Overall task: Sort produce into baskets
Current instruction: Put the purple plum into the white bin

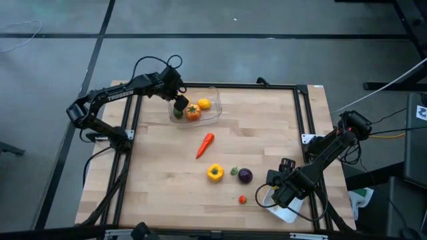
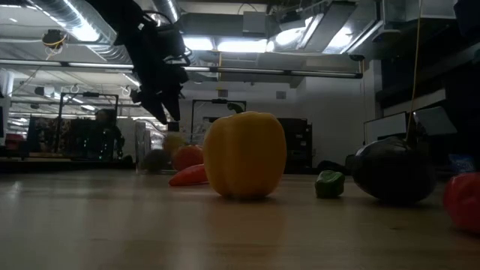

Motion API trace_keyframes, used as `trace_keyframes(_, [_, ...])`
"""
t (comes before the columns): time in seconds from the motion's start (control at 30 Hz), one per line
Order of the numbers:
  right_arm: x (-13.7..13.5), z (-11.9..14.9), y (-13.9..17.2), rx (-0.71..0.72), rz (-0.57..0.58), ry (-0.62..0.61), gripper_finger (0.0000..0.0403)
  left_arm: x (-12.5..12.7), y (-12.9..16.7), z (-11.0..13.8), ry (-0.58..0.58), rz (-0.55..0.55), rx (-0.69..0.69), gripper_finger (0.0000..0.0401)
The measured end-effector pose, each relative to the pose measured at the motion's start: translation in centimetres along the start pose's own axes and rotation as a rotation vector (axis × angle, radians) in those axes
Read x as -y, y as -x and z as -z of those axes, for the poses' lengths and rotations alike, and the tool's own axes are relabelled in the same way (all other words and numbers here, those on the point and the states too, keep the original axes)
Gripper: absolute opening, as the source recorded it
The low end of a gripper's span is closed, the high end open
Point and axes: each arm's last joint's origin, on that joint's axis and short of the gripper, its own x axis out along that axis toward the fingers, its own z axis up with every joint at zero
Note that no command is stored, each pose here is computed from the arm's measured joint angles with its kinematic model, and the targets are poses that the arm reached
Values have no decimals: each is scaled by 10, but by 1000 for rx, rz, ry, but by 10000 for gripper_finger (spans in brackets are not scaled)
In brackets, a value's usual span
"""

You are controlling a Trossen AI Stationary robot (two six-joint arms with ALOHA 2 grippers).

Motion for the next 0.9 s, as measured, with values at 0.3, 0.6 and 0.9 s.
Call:
trace_keyframes(0.3, [4,-10,8,-3,6,-14,310,-1,0,0,3,-2,-1,292])
trace_keyframes(0.6, [12,-39,25,52,-16,56,310,-1,0,0,3,-2,-1,292])
trace_keyframes(0.9, [30,-74,22,80,-104,-41,310,0,0,0,2,-2,-1,292])
